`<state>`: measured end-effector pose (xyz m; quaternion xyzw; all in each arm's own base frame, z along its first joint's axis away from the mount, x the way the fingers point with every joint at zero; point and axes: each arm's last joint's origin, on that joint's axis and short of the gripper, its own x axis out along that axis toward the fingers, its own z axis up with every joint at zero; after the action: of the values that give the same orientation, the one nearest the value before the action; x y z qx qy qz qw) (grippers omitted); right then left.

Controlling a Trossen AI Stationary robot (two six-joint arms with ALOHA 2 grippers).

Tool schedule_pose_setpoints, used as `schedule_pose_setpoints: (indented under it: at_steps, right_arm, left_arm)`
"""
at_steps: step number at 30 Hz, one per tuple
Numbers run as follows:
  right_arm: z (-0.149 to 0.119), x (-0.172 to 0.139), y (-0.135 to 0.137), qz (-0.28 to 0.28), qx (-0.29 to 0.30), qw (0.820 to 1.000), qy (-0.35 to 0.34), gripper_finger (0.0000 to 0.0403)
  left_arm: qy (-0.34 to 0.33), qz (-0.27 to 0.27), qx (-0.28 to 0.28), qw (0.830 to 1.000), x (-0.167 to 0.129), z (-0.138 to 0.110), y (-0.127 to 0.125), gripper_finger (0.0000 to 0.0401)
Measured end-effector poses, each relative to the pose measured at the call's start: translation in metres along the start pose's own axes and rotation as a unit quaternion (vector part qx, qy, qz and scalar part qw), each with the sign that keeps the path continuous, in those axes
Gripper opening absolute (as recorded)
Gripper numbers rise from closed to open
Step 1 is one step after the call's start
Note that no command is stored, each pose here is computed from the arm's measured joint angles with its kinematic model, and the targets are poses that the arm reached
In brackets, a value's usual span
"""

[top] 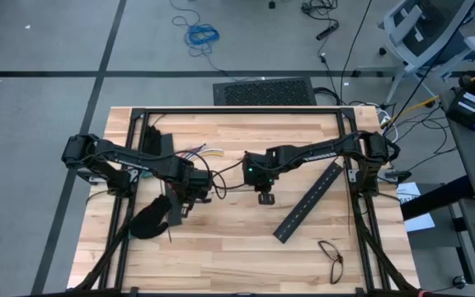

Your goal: Ziptie cables

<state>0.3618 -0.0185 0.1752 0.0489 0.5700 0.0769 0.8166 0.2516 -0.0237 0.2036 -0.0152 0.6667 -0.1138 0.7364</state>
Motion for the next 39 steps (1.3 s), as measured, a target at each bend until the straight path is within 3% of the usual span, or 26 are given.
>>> schedule_pose_setpoints:
  at_steps: [9,22,31,39]
  right_arm:
    - [-0.006,0.0,0.0,-0.009,-0.008,0.999,0.03,0.0]
    - [-0.008,0.02,-0.004,-0.006,-0.013,0.999,0.05,0.0]
    - [-0.006,0.021,-0.004,-0.004,-0.014,0.999,0.04,0.0]
    - [-0.003,0.021,-0.004,-0.004,-0.003,1.0,0.027,0.0]
  left_arm:
    - [0.04,0.037,-0.006,0.999,0.004,-0.009,0.004,0.0004]
    - [0.012,0.026,-0.001,1.0,-0.001,-0.005,0.003,0.0004]
    - [-0.024,0.034,0.041,0.998,-0.001,0.003,0.004,0.0004]
    - [0.001,0.032,0.047,0.998,0.014,0.007,0.008,0.0004]
